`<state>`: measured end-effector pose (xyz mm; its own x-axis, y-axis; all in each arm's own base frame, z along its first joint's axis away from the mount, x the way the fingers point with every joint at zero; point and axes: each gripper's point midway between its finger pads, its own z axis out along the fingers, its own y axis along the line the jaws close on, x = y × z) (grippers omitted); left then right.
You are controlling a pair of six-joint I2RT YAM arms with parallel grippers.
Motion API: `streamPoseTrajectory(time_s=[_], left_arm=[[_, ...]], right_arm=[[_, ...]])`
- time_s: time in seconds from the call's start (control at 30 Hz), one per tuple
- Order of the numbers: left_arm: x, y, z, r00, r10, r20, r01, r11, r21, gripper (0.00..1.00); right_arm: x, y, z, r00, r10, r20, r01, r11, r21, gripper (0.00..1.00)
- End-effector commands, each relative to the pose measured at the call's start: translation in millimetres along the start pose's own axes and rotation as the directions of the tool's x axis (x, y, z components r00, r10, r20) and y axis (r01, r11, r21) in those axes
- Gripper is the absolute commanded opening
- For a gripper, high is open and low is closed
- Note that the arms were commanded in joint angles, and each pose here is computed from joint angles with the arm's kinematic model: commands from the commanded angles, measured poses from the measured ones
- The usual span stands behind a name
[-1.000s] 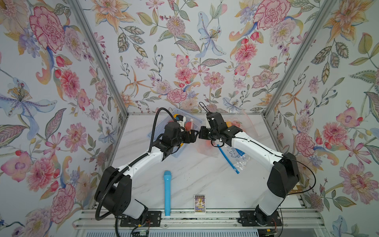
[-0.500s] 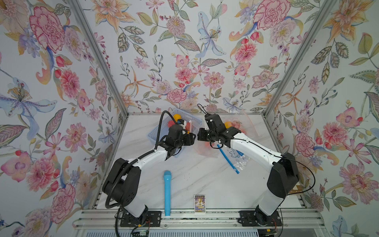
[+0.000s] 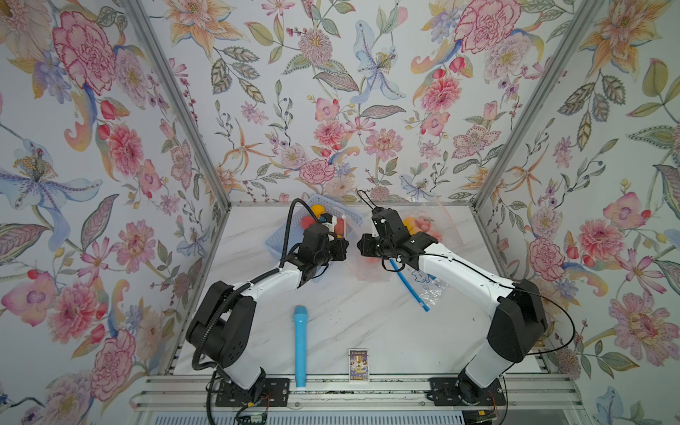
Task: Place the peach in a zip-top bag and seal the zipper
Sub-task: Adjust the zipper food storage bag at the center of the board.
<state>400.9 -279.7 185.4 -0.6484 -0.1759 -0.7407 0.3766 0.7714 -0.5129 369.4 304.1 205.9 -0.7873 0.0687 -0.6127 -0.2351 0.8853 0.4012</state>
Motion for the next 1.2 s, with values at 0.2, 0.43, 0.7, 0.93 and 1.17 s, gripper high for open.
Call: streamPoseTrajectory(time_s=[0.2,0.43,0.7,0.93,1.17], left_arm=[[-25,-40,-29,0.993,0.081,0.084,-0.087,0.994,0.060,0.00],[-24,-52,-28,0.991,0.115,0.072,-0.120,0.990,0.072,0.00],[-25,-57,-27,0.990,0.116,0.074,-0.121,0.990,0.078,0.00],[-26,-60,-27,0.990,0.118,0.076,-0.125,0.989,0.084,0.00],[-27,-60,-29,0.990,0.118,0.077,-0.124,0.989,0.077,0.00]], right_arm=[[-21,-6,-39,0.986,-0.010,0.169,0.010,1.000,0.001,0.74],[-33,4,-69,0.957,0.019,0.289,0.018,0.992,-0.127,0.99],[-32,6,-87,0.950,0.009,0.312,0.065,0.972,-0.224,0.86],[-17,3,-57,0.977,-0.033,0.212,0.061,0.990,-0.130,0.72],[-13,-3,-31,0.987,-0.072,0.144,0.070,0.997,0.019,0.61]])
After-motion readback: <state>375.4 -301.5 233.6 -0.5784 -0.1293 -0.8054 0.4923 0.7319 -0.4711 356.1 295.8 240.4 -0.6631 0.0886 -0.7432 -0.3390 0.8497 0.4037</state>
